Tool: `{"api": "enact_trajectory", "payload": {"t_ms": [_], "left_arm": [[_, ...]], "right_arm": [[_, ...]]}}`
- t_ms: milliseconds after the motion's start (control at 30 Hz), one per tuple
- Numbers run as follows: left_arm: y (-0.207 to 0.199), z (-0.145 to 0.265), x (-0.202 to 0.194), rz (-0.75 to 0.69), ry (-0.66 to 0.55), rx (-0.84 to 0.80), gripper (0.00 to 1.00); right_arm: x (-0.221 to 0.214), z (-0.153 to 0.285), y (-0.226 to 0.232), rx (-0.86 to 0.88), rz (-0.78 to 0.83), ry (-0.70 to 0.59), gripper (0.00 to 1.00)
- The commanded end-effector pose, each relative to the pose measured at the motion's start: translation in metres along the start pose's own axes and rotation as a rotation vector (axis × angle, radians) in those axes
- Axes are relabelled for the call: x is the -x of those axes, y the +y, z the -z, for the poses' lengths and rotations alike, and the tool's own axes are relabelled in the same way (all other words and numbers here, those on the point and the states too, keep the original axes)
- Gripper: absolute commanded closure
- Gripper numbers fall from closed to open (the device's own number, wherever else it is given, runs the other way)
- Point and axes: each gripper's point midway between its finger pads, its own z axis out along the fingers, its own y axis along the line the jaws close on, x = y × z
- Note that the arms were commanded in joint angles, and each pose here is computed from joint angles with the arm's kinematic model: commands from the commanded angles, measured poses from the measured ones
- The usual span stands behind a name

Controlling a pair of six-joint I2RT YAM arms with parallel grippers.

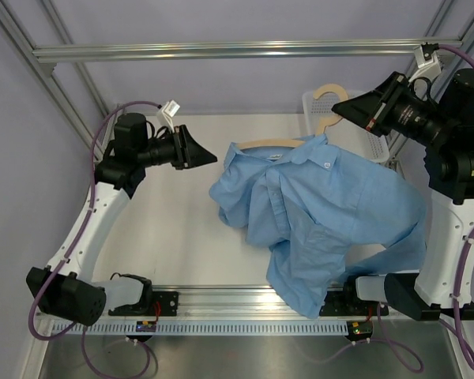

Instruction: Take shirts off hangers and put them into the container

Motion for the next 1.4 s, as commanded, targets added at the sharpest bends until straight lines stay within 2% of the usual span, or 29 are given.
{"api": "enact_trajectory", "payload": {"t_ms": [0,100,267,433,567,600,667,833,967,1100,1200,1233,1267,1367], "left_arm": [[-0.039,0.0,0.028,-0.085,-0.022,-0.119,0.62],[-0.061,-0.006,0.033,-0.116,-0.005,-0.213,0.56],[-0.087,-0.001,0.024,-0.187,0.033,-0.363,0.55],[-0.091,0.007,0.01,-0.213,0.055,-0.397,0.55],[-0.078,0.008,0.007,-0.228,0.044,-0.298,0.54],[-0.079,0.01,0.013,-0.279,0.024,-0.273,0.54],[-0.066,0.011,0.014,-0.266,0.02,-0.185,0.54],[-0.062,0.017,0.026,-0.331,0.003,-0.092,0.53],[-0.039,0.026,0.046,-0.406,-0.037,0.111,0.54],[-0.025,0.035,0.053,-0.415,-0.062,0.221,0.48],[-0.031,0.03,0.044,-0.41,-0.037,0.125,0.47],[-0.037,0.026,0.038,-0.399,-0.019,0.059,0.46],[-0.06,0.023,0.034,-0.398,-0.006,-0.094,0.45],[-0.075,0.022,0.018,-0.374,0.043,-0.276,0.42]], "right_arm": [[-0.005,0.011,0.039,0.18,0.016,0.058,1.0],[-0.009,0.015,0.043,0.194,0.012,0.075,1.0],[-0.005,0.017,0.045,0.179,0.002,0.054,1.0],[0.013,0.011,0.034,0.094,0.005,-0.015,1.0],[0.028,0.005,0.017,-0.003,0.018,-0.081,1.0],[0.03,0.005,0.016,-0.009,0.023,-0.086,1.0],[0.032,0.001,0.014,-0.009,0.02,-0.081,1.0],[0.031,-0.003,0.013,0.002,0.022,-0.072,1.0],[0.029,-0.004,0.01,-0.005,0.024,-0.06,1.0],[0.03,-0.004,0.006,-0.022,0.027,-0.066,1.0],[0.031,-0.007,0.005,-0.021,0.024,-0.057,1.0],[0.031,-0.008,0.006,-0.017,0.02,-0.057,1.0],[0.031,-0.008,0.008,-0.005,0.021,-0.055,1.0],[0.03,-0.009,0.011,0.01,0.007,-0.045,1.0]]}}
